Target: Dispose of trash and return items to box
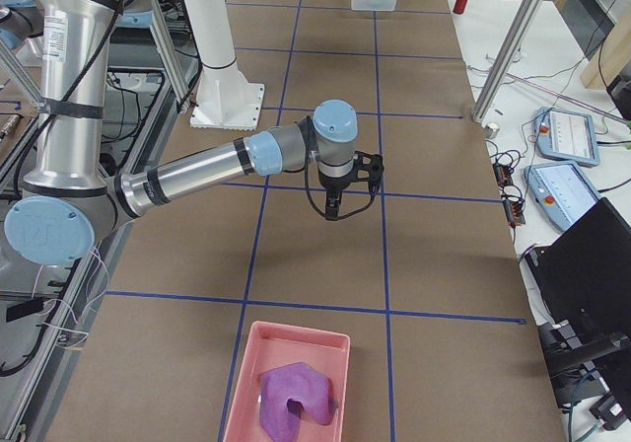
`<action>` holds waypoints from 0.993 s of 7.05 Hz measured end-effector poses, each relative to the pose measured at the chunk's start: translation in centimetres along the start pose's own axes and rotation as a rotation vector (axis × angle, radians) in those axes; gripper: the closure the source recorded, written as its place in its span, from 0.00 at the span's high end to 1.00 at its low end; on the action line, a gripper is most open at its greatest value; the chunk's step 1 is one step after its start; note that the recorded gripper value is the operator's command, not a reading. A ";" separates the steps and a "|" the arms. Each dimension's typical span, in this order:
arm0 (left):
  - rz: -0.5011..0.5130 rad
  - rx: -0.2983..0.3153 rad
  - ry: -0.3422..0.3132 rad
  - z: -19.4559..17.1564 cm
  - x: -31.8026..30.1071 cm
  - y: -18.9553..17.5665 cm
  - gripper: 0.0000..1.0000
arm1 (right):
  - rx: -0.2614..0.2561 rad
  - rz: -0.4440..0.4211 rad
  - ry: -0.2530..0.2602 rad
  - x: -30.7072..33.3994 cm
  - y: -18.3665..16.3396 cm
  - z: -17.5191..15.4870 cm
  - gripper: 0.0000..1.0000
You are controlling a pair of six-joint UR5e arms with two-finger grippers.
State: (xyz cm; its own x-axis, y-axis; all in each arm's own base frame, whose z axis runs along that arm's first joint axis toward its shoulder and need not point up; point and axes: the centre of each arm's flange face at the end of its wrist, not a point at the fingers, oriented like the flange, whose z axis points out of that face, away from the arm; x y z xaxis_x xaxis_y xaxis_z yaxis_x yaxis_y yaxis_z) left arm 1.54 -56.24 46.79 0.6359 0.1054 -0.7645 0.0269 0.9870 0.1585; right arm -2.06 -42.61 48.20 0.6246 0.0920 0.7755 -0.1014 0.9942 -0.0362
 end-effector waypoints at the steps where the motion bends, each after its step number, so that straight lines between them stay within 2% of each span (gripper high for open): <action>1: 0.002 -0.008 0.008 0.1 2.6 1.5 0.97 | -0.001 -0.003 0.006 0.9 0.1 0.0 1.00; 5: 0.037 -0.025 -0.039 1.3 4.5 3.8 0.98 | 0.021 -0.045 0.030 6.1 0.4 -0.7 1.00; 7: 0.026 -0.036 -0.052 1.9 3.6 4.5 0.98 | 0.047 -0.042 0.069 7.1 0.6 -1.4 1.00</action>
State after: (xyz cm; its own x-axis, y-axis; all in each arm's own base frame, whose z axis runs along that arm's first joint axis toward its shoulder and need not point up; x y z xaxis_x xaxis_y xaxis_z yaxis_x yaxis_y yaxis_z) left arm 5.37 -51.64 45.94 0.6755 0.1256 -0.7266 -0.0173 0.9878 0.1547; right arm 3.37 -41.29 52.80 0.6809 0.0558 0.7302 -0.1094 0.9937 0.0260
